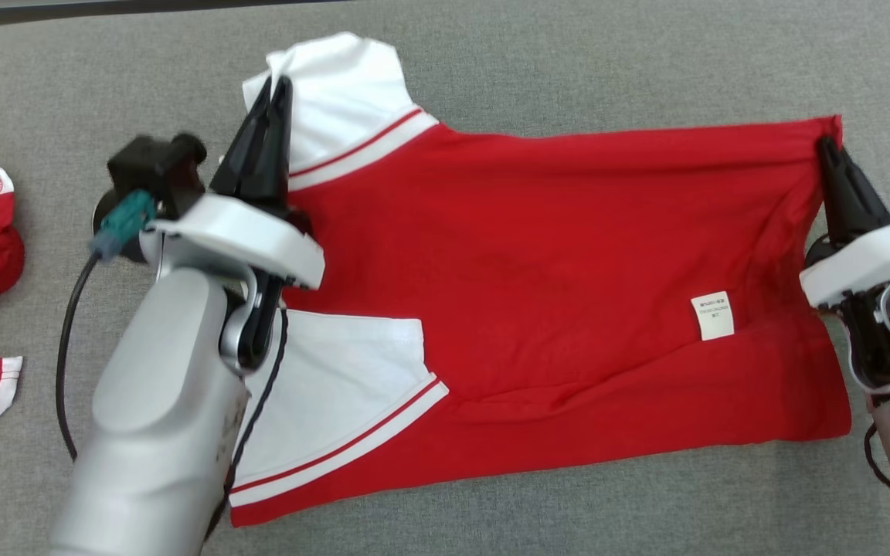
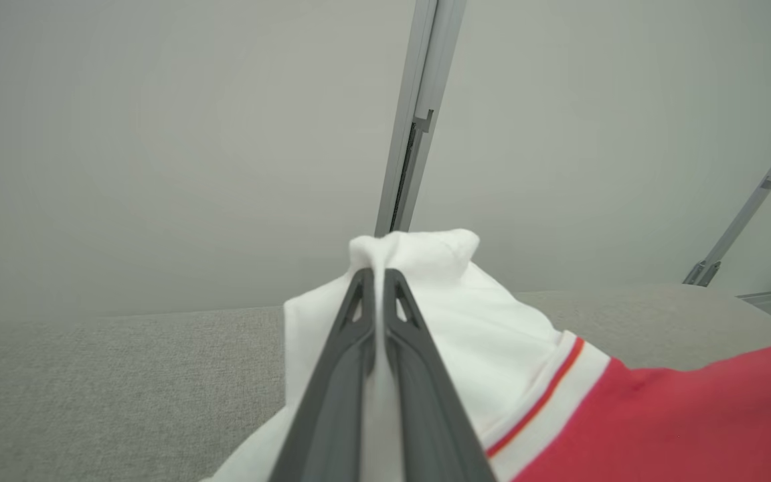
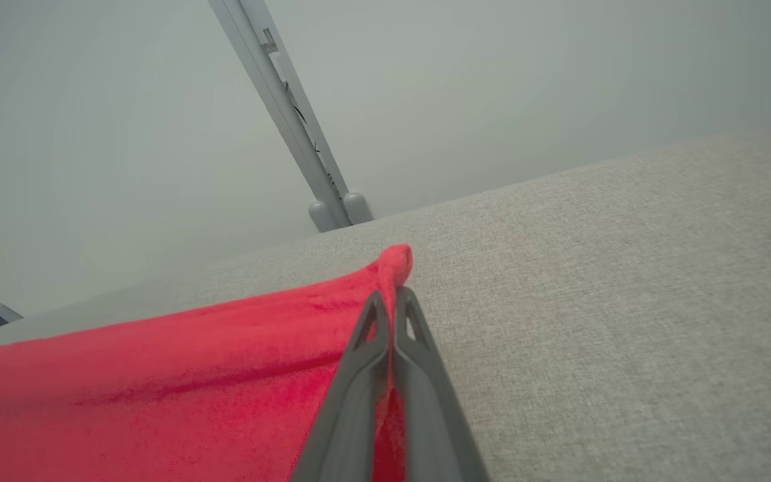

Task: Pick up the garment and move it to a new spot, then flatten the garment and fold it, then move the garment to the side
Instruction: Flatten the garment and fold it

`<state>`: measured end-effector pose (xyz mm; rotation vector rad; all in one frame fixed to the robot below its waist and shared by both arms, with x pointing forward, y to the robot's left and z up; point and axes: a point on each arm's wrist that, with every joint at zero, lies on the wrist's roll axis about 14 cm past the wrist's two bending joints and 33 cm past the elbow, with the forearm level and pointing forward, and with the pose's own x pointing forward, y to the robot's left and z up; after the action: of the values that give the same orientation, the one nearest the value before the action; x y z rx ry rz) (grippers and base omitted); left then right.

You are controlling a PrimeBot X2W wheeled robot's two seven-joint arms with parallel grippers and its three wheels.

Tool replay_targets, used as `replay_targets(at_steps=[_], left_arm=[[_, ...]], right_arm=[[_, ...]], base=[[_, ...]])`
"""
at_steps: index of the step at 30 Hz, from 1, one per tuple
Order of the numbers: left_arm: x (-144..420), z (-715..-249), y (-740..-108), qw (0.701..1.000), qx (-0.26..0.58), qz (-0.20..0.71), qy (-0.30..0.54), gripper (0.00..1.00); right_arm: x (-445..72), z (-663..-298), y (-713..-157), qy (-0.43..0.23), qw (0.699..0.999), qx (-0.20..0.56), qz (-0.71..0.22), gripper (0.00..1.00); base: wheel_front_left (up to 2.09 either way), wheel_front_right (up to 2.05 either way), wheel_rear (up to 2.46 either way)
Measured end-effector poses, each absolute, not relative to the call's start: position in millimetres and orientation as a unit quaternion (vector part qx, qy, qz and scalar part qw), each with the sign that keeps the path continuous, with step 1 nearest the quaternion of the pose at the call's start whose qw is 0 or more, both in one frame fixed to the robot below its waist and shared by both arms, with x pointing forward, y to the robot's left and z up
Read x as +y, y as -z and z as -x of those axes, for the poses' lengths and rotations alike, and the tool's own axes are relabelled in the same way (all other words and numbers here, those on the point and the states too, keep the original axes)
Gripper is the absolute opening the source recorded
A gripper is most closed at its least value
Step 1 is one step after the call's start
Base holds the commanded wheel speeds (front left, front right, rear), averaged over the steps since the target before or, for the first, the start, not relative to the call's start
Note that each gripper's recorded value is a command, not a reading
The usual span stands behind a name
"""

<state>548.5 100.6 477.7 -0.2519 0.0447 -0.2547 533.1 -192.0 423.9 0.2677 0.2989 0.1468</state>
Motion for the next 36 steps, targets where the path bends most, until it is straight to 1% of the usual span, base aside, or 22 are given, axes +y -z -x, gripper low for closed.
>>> replay_targets(at_steps=[3, 4, 5, 7, 10, 19, 20, 21, 22, 23, 24, 25, 30, 33, 36], left_arm=[[107.6, -531.8, -477.1, 0.984, 0.013, 0.136, 0.114, 0.0], [111.6, -516.8, -472.0, 0.984, 0.015, 0.145, 0.104, 0.0], [111.6, -516.8, -472.0, 0.984, 0.015, 0.145, 0.104, 0.0], [114.6, -501.1, -463.8, 0.983, 0.023, 0.152, 0.096, 0.0], [116.7, -468.0, -438.8, 0.983, 0.056, 0.155, 0.082, 0.0], [122.1, -410.3, -402.3, 0.977, 0.128, 0.159, 0.056, 0.0], [121.7, -405.3, -400.2, 0.976, 0.135, 0.161, 0.055, 0.0], [121.3, -400.5, -398.6, 0.975, 0.139, 0.162, 0.054, 0.0], [119.9, -395.9, -396.0, 0.974, 0.148, 0.164, 0.054, 0.0], [118.3, -391.3, -393.4, 0.972, 0.157, 0.166, 0.055, 0.11], [117.6, -387.0, -391.0, 0.971, 0.165, 0.166, 0.055, 0.39], [118.5, -383.3, -388.5, 0.97, 0.172, 0.167, 0.05, 1.0], [122.7, -372.1, -387.8, 0.968, 0.177, 0.172, 0.036, 1.0], [129.0, -370.0, -398.2, 0.973, 0.151, 0.171, 0.027, 1.0], [137.7, -374.2, -416.1, 0.98, 0.114, 0.161, 0.02, 1.0]], right_arm=[[-190.0, -521.3, -421.4, -0.068, 0.971, 0.15, -0.171, 0.0], [-190.9, -511.8, -418.3, -0.062, 0.966, 0.154, -0.196, 0.0], [-190.9, -511.8, -418.3, -0.062, 0.966, 0.154, -0.196, 0.0], [-192.2, -501.5, -412.2, -0.059, 0.963, 0.163, -0.208, 0.0], [-194.3, -481.9, -398.8, -0.052, 0.956, 0.181, -0.226, 0.0], [-193.9, -452.3, -388.1, -0.044, 0.952, 0.19, -0.236, 0.0], [-193.4, -450.4, -388.6, -0.044, 0.952, 0.188, -0.236, 0.14], [-193.3, -448.5, -389.0, -0.044, 0.953, 0.186, -0.236, 0.25], [-193.2, -446.7, -388.6, -0.044, 0.953, 0.186, -0.236, 0.43], [-192.6, -444.3, -387.8, -0.044, 0.953, 0.186, -0.236, 0.58], [-191.9, -441.2, -386.4, -0.044, 0.953, 0.188, -0.235, 0.99], [-191.1, -438.4, -385.8, -0.045, 0.953, 0.187, -0.235, 1.0], [-189.8, -426.0, -392.8, -0.055, 0.963, 0.162, -0.21, 1.0], [-189.6, -417.6, -403.2, -0.062, 0.968, 0.14, -0.196, 1.0], [-191.5, -416.2, -425.2, -0.068, 0.977, 0.101, -0.176, 1.0]], base=[[0.0, 0.0, 0.0], [0.0, 0.0, 0.0], [0.0, 0.0, 0.0], [0.0, 0.0, 0.0], [0.0, 0.0, 0.0], [0.0, 0.0, 0.0], [0.0, 0.0, 0.0], [0.0, 0.0, 0.0], [0.0, 0.0, 0.0], [0.0, 0.0, 0.0], [0.0, 0.0, 0.0], [0.0, 0.0, 0.0], [0.0, 0.0, 0.0], [0.0, 0.0, 0.0], [0.0, 0.0, 0.0]])
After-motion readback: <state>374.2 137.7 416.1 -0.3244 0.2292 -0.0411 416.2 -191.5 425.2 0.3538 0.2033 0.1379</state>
